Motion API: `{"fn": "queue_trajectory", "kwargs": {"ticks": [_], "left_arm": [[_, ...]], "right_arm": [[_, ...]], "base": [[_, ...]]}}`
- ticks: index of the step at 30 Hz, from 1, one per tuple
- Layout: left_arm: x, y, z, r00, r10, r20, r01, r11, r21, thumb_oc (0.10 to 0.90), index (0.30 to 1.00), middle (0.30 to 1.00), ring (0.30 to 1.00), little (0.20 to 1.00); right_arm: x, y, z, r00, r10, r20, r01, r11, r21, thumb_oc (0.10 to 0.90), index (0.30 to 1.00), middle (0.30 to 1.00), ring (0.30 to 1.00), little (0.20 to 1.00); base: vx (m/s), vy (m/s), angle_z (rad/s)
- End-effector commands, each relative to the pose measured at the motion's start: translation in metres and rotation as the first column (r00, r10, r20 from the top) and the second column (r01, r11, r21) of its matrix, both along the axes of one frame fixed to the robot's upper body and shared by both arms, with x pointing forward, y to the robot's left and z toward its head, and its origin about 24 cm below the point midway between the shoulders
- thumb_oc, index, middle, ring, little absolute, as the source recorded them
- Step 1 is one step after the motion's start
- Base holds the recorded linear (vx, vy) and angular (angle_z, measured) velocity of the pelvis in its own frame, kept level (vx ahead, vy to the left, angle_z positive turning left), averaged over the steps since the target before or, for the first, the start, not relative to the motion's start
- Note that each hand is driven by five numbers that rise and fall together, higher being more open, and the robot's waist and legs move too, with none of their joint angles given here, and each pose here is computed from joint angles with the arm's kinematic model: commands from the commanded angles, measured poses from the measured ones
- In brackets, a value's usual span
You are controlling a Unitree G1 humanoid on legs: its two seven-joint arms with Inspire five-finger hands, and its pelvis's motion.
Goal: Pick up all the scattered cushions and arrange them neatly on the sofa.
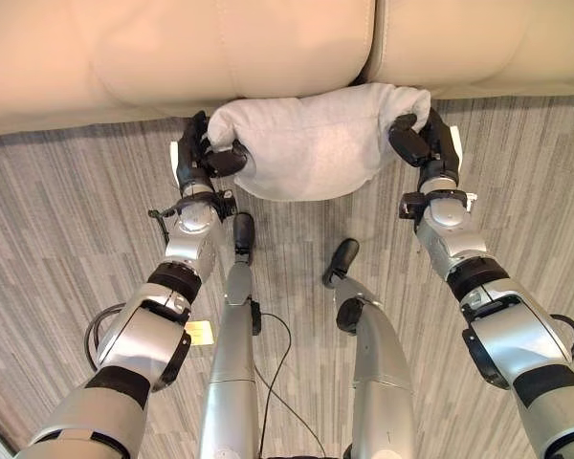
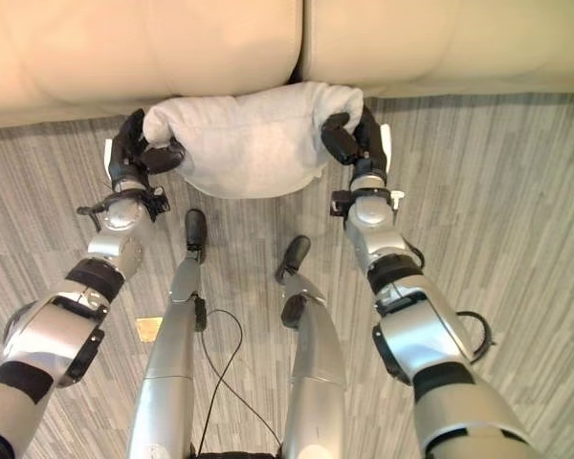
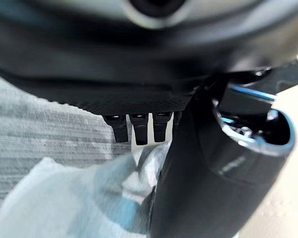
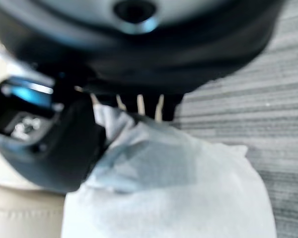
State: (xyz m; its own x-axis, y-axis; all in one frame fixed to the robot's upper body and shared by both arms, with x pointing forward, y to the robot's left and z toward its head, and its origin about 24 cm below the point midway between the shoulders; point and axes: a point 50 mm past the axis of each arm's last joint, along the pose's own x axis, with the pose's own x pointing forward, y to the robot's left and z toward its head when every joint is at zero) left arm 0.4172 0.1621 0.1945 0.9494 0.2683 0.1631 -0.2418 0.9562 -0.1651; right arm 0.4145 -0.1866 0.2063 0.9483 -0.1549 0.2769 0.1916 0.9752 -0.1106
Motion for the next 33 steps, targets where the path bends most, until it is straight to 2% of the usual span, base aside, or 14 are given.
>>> {"fn": "queue_trajectory", "kwargs": {"ticks": [1, 3, 4, 5, 6, 7, 8, 12, 16, 20, 21, 23, 28, 33], "left_arm": [[0.003, -0.028, 0.044, 0.986, -0.064, 0.157, 0.072, 0.996, -0.045, 0.8, 0.9, 0.9, 0.9, 0.9], [0.004, -0.044, 0.05, 0.98, -0.113, 0.163, 0.124, 0.99, -0.062, 0.8, 0.9, 0.9, 0.9, 0.9], [0.003, -0.06, 0.053, 0.972, -0.161, 0.171, 0.174, 0.982, -0.068, 0.8, 0.9, 0.9, 0.9, 0.9], [0.003, -0.072, 0.051, 0.968, -0.194, 0.158, 0.207, 0.976, -0.069, 0.8, 0.9, 0.9, 0.9, 0.9], [0.001, -0.082, 0.046, 0.964, -0.225, 0.144, 0.236, 0.97, -0.062, 0.627, 0.641, 0.641, 0.641, 0.641], [0.001, -0.09, 0.046, 0.959, -0.251, 0.132, 0.262, 0.963, -0.07, 0.449, 0.373, 0.373, 0.373, 0.373], [0.0, -0.098, 0.045, 0.951, -0.28, 0.129, 0.291, 0.954, -0.077, 0.4, 0.3, 0.3, 0.3, 0.3], [-0.009, -0.121, 0.033, 0.917, -0.375, 0.133, 0.385, 0.921, -0.06, 0.4, 0.3, 0.3, 0.3, 0.3], [-0.016, -0.127, 0.03, 0.902, -0.402, 0.161, 0.413, 0.91, -0.043, 0.4, 0.3, 0.3, 0.3, 0.3], [-0.033, -0.111, 0.008, 0.889, -0.405, 0.215, 0.425, 0.903, -0.057, 0.4, 0.3, 0.3, 0.3, 0.3], [-0.042, -0.099, -0.004, 0.885, -0.401, 0.237, 0.429, 0.9, -0.079, 0.4, 0.3, 0.3, 0.3, 0.3], [-0.052, -0.08, -0.004, 0.882, -0.36, 0.305, 0.412, 0.903, -0.124, 0.4, 0.3, 0.3, 0.3, 0.3], [-0.075, -0.051, -0.04, 0.905, -0.314, 0.285, 0.382, 0.897, -0.224, 0.4, 0.3, 0.3, 0.3, 0.3], [-0.092, -0.036, -0.061, 0.925, -0.291, 0.245, 0.347, 0.91, -0.226, 0.4, 0.3, 0.3, 0.3, 0.3]], "right_arm": [[-0.001, 0.043, -0.012, 0.982, 0.186, -0.034, -0.189, 0.972, -0.142, 0.8, 0.9, 0.9, 0.9, 0.9], [0.0, 0.059, -0.015, 0.963, 0.261, -0.075, -0.269, 0.951, -0.15, 0.8, 0.9, 0.9, 0.9, 0.9], [-0.001, 0.072, -0.012, 0.93, 0.358, -0.083, -0.366, 0.923, -0.118, 0.761, 0.841, 0.841, 0.841, 0.841], [-0.004, 0.08, -0.015, 0.908, 0.409, -0.089, -0.417, 0.904, -0.094, 0.568, 0.552, 0.552, 0.552, 0.552], [-0.007, 0.087, -0.018, 0.891, 0.445, -0.089, -0.452, 0.888, -0.08, 0.4, 0.3, 0.3, 0.3, 0.3], [-0.007, 0.089, -0.02, 0.882, 0.46, -0.103, -0.468, 0.88, -0.079, 0.4, 0.3, 0.3, 0.3, 0.3], [-0.007, 0.09, -0.023, 0.876, 0.468, -0.119, -0.478, 0.875, -0.08, 0.4, 0.3, 0.3, 0.3, 0.3], [-0.011, 0.09, -0.03, 0.866, 0.483, -0.13, -0.496, 0.863, -0.094, 0.4, 0.3, 0.3, 0.3, 0.3], [-0.014, 0.08, -0.036, 0.887, 0.448, -0.107, -0.458, 0.883, -0.101, 0.4, 0.3, 0.3, 0.3, 0.3], [-0.028, 0.042, -0.047, 0.93, 0.362, -0.058, -0.367, 0.92, -0.134, 0.4, 0.3, 0.3, 0.3, 0.3], [-0.037, 0.013, -0.052, 0.961, 0.274, -0.033, -0.276, 0.945, -0.174, 0.4, 0.3, 0.3, 0.3, 0.3], [-0.051, -0.021, -0.058, 0.986, 0.166, 0.006, -0.164, 0.979, -0.123, 0.4, 0.3, 0.3, 0.3, 0.3], [-0.085, -0.046, -0.072, 0.997, 0.052, 0.062, -0.043, 0.988, -0.149, 0.4, 0.3, 0.3, 0.3, 0.3], [-0.102, -0.041, -0.073, 0.993, 0.062, 0.1, -0.045, 0.986, -0.162, 0.4, 0.3, 0.3, 0.3, 0.3]], "base": [[0.0, 0.0, 0.0], [0.01, 0.004, -0.02], [0.0, 0.0, 0.0], [0.02, 0.047, -0.01], [0.01, 0.04, -0.01], [0.01, 0.039, 0.0], [0.0, 0.0, 0.0], [0.0, 0.0, 0.0], [0.0, 0.008, 0.0], [0.0, -0.022, -0.05], [0.02, -0.099, -0.06], [0.06, -0.131, -0.02], [0.12, -0.167, 0.09], [0.03, -0.2, 0.05]]}}
